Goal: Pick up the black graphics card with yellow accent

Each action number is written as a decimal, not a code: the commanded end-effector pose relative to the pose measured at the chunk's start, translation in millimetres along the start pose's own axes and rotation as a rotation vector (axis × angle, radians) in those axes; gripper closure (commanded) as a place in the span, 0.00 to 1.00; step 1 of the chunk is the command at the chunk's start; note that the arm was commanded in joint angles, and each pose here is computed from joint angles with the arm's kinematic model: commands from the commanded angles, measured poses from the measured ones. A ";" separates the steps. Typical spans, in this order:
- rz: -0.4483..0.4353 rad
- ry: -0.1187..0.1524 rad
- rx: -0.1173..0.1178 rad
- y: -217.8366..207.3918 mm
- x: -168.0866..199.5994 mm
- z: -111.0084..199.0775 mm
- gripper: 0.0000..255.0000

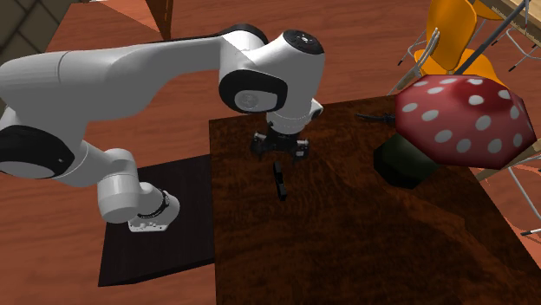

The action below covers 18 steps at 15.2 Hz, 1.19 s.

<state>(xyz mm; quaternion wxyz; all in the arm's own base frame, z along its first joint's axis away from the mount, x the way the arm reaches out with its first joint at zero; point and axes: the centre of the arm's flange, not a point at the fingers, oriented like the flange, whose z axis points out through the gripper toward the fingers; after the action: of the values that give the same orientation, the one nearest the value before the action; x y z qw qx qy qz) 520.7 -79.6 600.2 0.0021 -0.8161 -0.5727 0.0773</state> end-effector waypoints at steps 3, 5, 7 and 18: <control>0.000 0.000 0.000 1.5 0.2 6.8 1.00; 0.000 0.000 0.000 1.3 0.2 6.4 1.00; 0.000 0.000 0.000 1.3 0.2 6.4 1.00; 0.000 0.000 0.000 -1.4 -3.0 -24.0 1.00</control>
<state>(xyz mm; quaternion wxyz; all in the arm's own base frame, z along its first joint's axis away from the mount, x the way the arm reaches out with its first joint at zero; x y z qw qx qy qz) 521.2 -80.8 618.4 0.0018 -0.8160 -0.5729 0.0771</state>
